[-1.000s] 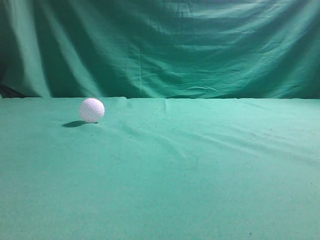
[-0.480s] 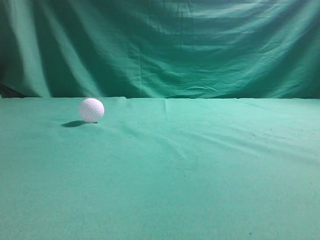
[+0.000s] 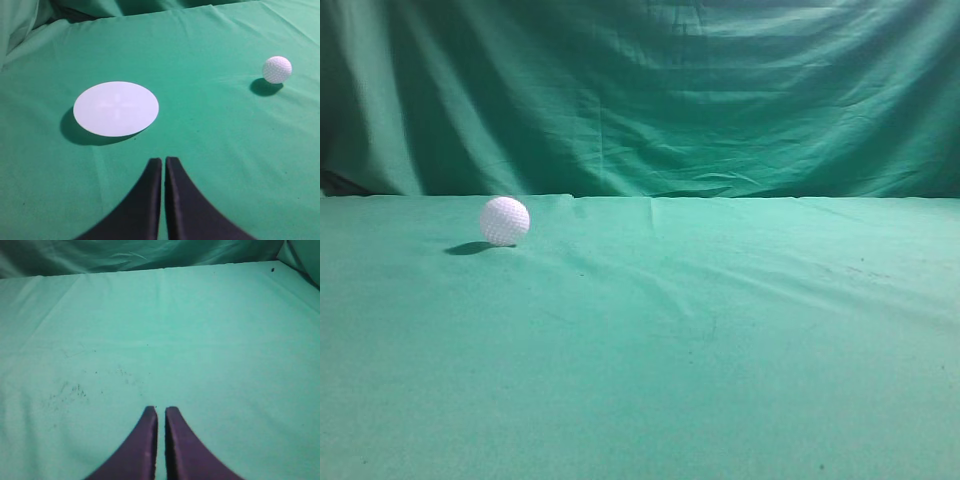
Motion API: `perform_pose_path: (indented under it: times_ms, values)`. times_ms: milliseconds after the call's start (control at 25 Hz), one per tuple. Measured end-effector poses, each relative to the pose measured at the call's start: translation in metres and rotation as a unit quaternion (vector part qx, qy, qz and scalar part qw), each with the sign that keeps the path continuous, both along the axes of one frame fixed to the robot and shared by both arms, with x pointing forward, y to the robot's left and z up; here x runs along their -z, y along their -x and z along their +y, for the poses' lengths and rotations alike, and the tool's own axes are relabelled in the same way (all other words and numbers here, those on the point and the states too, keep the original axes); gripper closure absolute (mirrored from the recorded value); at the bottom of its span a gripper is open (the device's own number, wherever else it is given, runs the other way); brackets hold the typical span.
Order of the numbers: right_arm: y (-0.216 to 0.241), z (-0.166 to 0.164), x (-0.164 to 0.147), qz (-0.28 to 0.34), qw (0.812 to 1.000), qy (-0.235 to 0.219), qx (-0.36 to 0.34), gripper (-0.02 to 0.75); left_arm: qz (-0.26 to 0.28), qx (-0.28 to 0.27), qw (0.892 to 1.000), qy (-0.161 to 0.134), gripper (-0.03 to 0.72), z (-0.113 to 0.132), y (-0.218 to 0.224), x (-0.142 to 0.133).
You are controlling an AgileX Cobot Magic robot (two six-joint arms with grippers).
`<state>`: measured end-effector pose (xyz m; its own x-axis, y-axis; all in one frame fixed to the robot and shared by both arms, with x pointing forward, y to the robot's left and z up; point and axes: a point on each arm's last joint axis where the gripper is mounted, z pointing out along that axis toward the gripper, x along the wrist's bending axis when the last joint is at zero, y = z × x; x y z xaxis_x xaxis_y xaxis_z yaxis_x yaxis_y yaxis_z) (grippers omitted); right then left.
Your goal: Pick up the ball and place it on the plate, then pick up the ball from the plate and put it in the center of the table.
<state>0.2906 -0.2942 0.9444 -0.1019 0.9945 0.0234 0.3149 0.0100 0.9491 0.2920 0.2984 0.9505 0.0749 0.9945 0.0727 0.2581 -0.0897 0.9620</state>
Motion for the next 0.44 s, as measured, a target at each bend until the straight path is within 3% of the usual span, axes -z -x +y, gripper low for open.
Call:
perform_pose_path:
  times_ms: [160, 200, 440]
  values:
    - [0.0000, 0.0000, 0.0000, 0.000, 1.000, 0.000, 0.000, 0.738, 0.000, -0.001, 1.000, 0.002, 0.688, 0.0001, 0.0000, 0.0000]
    - [0.0000, 0.0000, 0.0000, 0.000, 1.000, 0.000, 0.000, 0.688, 0.000, -0.001, 1.000, 0.003, 0.688, 0.0001, 0.0000, 0.0000]
    - [0.0000, 0.0000, 0.0000, 0.000, 1.000, 0.000, 0.000, 0.688, 0.001, -0.003, 1.000, 0.006, 0.688, 0.0003, 0.0000, 0.0002]
